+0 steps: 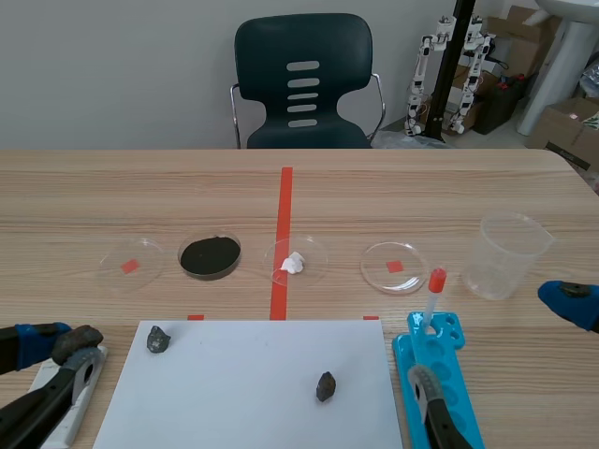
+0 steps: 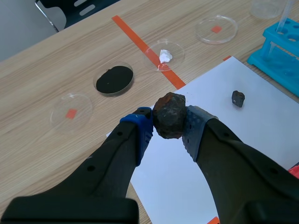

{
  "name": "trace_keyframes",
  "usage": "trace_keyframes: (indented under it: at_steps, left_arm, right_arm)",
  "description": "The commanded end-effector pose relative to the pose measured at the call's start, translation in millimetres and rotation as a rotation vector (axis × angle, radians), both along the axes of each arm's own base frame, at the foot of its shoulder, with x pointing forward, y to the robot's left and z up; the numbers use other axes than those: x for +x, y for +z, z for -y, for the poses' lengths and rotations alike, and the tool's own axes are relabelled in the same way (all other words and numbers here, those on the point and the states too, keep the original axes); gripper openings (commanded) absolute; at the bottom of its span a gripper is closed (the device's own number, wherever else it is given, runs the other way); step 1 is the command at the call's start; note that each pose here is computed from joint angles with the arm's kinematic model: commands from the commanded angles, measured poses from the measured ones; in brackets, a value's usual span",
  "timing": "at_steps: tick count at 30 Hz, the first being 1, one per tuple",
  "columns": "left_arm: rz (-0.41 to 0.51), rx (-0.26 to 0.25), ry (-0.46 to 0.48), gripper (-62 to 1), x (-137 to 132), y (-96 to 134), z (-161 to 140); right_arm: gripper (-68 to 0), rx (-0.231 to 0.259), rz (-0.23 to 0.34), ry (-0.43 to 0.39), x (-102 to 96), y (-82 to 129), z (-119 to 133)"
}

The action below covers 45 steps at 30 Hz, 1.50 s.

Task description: Rub the mineral on the streak plate

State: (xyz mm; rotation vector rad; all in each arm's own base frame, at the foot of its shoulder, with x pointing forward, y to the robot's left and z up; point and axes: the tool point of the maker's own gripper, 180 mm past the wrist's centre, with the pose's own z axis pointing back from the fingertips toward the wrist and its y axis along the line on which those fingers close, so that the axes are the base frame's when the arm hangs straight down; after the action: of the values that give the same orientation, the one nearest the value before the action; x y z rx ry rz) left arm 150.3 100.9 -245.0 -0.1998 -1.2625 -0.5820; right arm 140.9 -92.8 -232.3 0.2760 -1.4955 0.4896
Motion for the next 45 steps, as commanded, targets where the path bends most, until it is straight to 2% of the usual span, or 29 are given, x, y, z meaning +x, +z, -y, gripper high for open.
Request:
trace_keyframes:
  at_steps: [1, 25, 32, 41, 45]
  left_arm:
    - [0.035, -0.016, 0.007, -53.9, 4.4, 9.5, 0.7]
    - [0.033, -0.02, 0.01, -53.9, 4.6, 9.5, 0.4]
    - [-0.032, 0.019, 0.023, -53.9, 2.0, -3.5, -3.7]
    - [-0.033, 0.018, 0.025, -53.9, 2.1, -3.6, -3.9]
    - [-0.112, 0.012, 0.077, -53.9, 7.2, -14.6, -11.4]
  right_arm:
    - [-2.0, 0.015, 0.02, 0.007, 0.7, 6.1, -0.7]
    - [-2.0, 0.015, 0.02, 0.007, 0.7, 6.1, -0.7]
    - [-2.0, 0.015, 0.02, 0.007, 0.7, 6.1, -0.7]
    - [-2.0, 0.015, 0.02, 0.007, 0.7, 6.1, -0.7]
    - [-2.0, 0.015, 0.02, 0.007, 0.7, 6.1, -0.7]
